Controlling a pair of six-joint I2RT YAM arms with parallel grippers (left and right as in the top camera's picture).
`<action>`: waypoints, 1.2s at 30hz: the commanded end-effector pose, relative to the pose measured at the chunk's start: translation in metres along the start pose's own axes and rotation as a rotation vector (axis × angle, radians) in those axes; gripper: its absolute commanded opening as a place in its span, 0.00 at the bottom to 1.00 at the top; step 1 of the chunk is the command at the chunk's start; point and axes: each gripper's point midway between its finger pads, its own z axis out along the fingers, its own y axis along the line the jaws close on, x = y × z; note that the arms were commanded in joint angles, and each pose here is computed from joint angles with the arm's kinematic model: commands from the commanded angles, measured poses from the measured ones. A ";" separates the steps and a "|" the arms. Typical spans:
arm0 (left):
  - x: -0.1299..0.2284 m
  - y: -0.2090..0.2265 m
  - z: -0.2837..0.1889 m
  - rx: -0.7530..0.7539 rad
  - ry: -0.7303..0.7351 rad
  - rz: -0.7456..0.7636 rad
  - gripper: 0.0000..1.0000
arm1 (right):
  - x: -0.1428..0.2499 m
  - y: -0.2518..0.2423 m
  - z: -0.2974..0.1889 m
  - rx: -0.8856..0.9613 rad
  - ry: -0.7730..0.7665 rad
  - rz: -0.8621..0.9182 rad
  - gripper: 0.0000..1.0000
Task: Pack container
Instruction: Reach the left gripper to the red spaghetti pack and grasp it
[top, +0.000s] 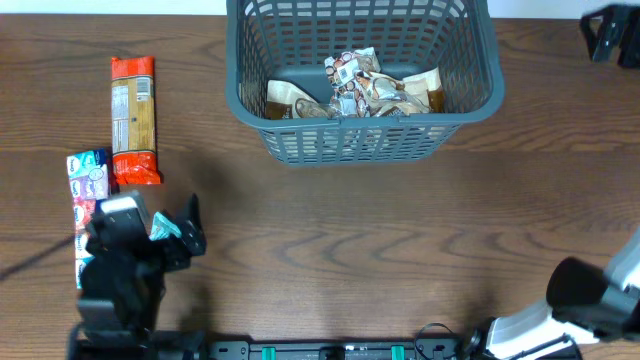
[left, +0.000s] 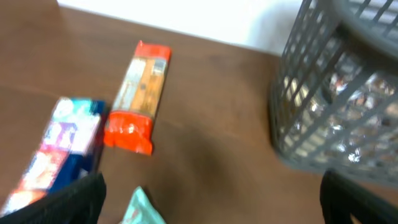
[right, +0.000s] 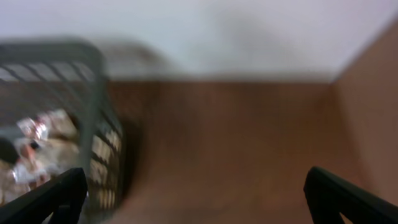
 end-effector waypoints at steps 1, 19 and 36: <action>-0.044 -0.009 -0.005 -0.024 0.068 -0.004 0.98 | 0.032 -0.013 0.028 -0.007 0.134 0.121 0.99; -0.084 0.017 0.003 -0.240 0.625 0.027 0.99 | 0.200 0.002 0.137 -0.130 0.639 0.289 0.99; -0.074 0.079 0.130 -0.243 0.794 -0.051 0.99 | 0.196 0.022 0.145 -0.160 0.629 0.218 0.99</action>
